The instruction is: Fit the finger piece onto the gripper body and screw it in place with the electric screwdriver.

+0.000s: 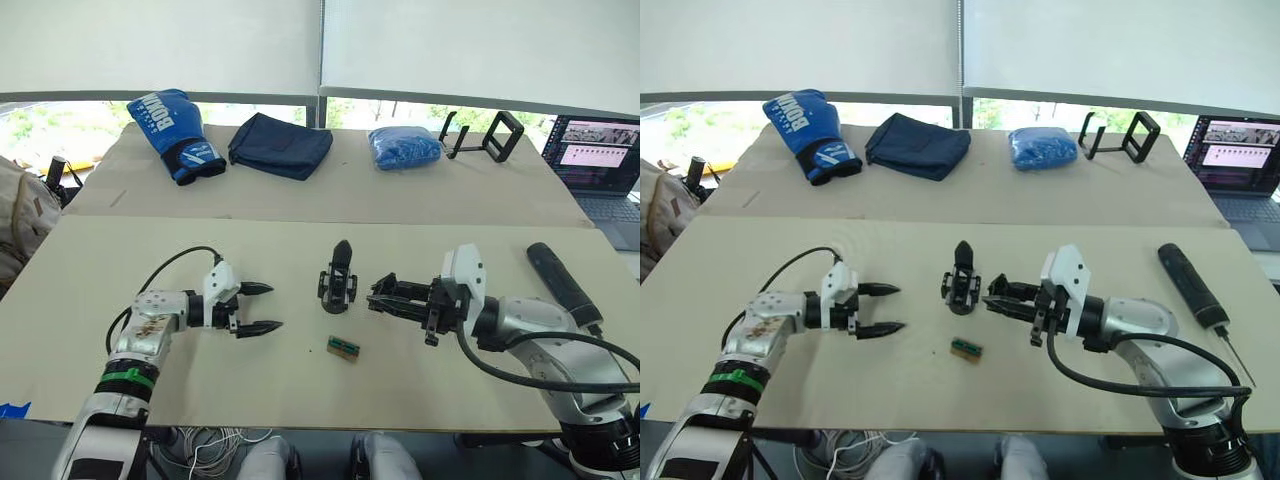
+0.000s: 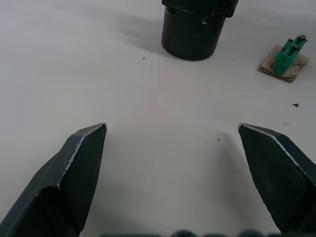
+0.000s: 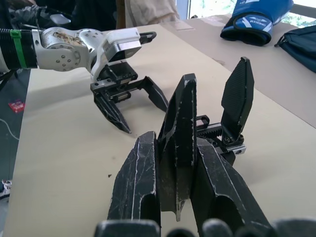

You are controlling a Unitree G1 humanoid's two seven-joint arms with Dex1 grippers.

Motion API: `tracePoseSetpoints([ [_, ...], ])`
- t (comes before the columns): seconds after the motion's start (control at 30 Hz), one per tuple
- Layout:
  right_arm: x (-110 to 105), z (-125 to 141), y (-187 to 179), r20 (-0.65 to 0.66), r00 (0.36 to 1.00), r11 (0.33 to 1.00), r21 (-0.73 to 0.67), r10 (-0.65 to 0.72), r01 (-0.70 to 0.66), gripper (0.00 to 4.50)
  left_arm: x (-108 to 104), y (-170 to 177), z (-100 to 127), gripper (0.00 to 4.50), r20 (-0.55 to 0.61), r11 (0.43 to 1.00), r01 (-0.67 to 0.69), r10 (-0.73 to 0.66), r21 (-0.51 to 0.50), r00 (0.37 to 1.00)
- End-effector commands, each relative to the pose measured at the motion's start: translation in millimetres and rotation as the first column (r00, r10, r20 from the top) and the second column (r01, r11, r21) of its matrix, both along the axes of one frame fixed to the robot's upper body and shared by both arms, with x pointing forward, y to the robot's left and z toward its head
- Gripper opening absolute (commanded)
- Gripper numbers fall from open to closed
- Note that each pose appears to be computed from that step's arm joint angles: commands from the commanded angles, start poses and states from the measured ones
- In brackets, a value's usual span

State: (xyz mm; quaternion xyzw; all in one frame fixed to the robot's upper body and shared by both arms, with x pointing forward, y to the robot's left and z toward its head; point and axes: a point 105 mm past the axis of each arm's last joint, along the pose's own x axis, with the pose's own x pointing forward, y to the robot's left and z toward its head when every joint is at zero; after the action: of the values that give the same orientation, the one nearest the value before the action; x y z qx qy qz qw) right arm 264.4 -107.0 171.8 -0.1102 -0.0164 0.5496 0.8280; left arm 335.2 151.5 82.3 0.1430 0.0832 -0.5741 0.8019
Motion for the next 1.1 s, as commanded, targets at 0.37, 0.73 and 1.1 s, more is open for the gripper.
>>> tracePoseSetpoints([
  [0.37, -4, 13, 8, 0.091, 0.996, 0.999, 0.025, 0.023, -0.025, 0.42, 16, -63, 9, 4.5, 0.045, 0.994, 0.081, -0.078, -0.07, 0.996],
  [0.73, -6, 11, 9, 0.088, 0.996, 0.999, 0.03, 0.008, -0.01, 0.42, 17, -85, 9, 4.5, 0.016, 0.983, 0.174, -0.174, -0.051, 0.985],
  [1.1, -8, 8, 10, 0.086, 0.996, 1.0, 0.022, 0.002, -0.003, 0.42, 22, -99, 8, 4.5, 0.029, 0.98, 0.194, -0.193, -0.053, 0.981],
])
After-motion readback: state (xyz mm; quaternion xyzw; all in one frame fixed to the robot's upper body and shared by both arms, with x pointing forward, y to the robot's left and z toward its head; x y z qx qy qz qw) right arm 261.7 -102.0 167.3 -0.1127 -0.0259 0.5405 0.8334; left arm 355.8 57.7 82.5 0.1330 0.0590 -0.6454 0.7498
